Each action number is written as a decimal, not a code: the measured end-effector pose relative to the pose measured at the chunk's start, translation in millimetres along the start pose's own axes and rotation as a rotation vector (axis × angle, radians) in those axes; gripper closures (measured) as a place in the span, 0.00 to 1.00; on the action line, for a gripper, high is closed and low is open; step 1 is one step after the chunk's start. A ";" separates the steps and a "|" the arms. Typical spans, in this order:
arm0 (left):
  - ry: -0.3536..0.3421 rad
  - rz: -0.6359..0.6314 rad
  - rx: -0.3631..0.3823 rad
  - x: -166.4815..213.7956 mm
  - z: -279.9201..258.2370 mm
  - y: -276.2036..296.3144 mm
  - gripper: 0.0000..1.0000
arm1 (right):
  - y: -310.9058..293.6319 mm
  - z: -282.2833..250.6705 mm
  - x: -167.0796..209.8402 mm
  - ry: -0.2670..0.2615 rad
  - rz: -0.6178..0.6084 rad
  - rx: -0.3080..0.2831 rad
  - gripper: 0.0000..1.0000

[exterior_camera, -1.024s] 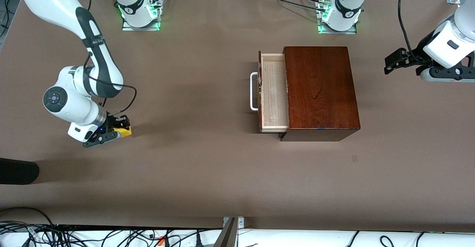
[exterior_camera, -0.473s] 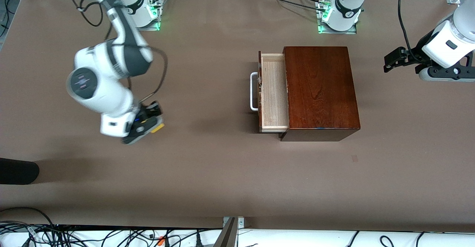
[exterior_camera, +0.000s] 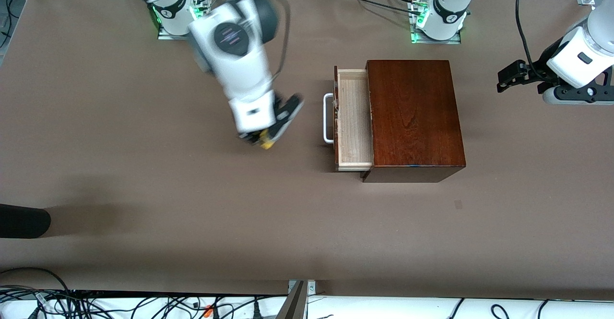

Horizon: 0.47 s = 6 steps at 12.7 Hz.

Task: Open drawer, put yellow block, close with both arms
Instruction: 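Grasp the yellow cube with the right gripper and carry it to the drawer, then lower the yellow cube into the open drawer with the right gripper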

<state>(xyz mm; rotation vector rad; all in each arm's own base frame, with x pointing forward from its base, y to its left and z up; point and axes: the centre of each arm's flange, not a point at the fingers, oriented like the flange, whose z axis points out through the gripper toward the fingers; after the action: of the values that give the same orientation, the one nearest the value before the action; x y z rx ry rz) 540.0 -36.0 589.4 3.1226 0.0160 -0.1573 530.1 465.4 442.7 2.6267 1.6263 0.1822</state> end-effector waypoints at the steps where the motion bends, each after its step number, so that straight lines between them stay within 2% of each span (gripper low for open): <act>1: -0.001 -0.001 0.000 -0.1 0.1 -0.3 0.00 | -32.3 -7.3 18.7 0.004 -0.052 -0.001 0.45; 3: -0.001 -0.001 0.000 -0.1 0.1 -0.4 0.00 | -85.8 -18.8 48.6 0.028 -0.135 -0.005 0.45; 6: -0.001 0.002 0.000 -0.3 0.0 1.0 0.00 | -149.8 -17.9 71.6 0.028 -0.249 -0.042 0.45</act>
<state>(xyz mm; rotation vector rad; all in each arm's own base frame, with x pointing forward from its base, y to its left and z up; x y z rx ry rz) 539.8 -37.0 589.4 3.1227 0.0130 -0.1594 426.3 596.0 450.6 2.3739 1.9157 0.2392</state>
